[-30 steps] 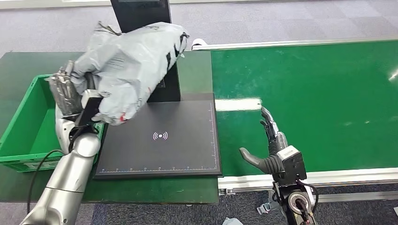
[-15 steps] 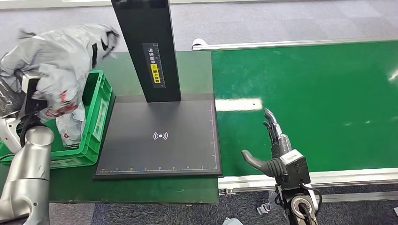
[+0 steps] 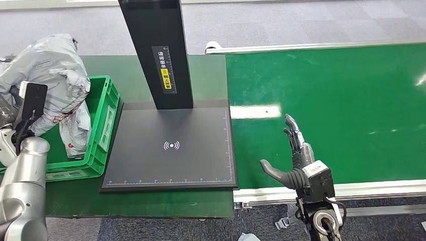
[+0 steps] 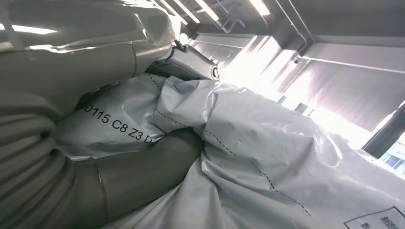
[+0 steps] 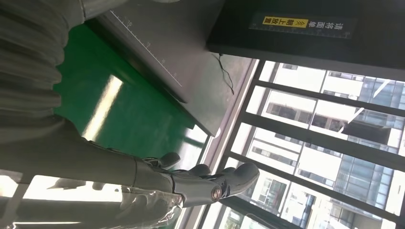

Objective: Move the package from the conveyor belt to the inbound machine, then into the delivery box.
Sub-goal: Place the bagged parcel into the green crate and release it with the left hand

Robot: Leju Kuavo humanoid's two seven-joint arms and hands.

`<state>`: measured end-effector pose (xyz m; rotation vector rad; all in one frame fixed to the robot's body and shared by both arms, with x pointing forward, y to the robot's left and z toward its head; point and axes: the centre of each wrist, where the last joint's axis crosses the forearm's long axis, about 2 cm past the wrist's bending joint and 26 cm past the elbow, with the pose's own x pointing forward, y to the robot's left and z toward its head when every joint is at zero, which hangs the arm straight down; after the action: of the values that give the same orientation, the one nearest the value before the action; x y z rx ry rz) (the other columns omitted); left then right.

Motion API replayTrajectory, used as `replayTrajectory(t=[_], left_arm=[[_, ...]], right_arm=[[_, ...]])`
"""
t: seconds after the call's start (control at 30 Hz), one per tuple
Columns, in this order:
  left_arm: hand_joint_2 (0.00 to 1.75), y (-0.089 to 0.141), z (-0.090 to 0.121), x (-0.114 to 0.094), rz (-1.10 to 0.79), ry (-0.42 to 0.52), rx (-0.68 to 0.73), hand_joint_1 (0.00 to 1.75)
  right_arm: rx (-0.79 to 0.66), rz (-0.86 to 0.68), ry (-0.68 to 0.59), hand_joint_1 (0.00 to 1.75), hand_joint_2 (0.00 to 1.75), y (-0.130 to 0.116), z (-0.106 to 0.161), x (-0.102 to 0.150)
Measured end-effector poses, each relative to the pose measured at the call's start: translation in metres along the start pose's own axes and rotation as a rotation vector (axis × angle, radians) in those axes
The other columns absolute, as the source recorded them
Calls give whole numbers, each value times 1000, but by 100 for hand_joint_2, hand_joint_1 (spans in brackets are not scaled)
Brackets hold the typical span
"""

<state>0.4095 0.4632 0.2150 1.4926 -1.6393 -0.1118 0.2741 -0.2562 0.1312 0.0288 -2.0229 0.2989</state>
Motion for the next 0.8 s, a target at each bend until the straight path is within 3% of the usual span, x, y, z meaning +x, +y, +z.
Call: replayTrajectory(t=[0.57,0.6,0.7,0.73,0.8], left_arm=[[175,-8,9,-6,-31,25,-50,175],[175,-9,10,-6,-34,30,-54,158],[175,-11,13,-5,-61,42,-71,27],[175,-12,13,-5,-79,40,-78,0],[175,-13,15,-3,-111,31,-90,0]], right_arm=[[8,-5,4,0,175,1,0,0],[8,-5,4,0,175,1,0,0],[8,-6,6,0,175,1,1,0],[9,-6,7,0,175,1,1,0],[9,-7,9,0,175,1,2,0]])
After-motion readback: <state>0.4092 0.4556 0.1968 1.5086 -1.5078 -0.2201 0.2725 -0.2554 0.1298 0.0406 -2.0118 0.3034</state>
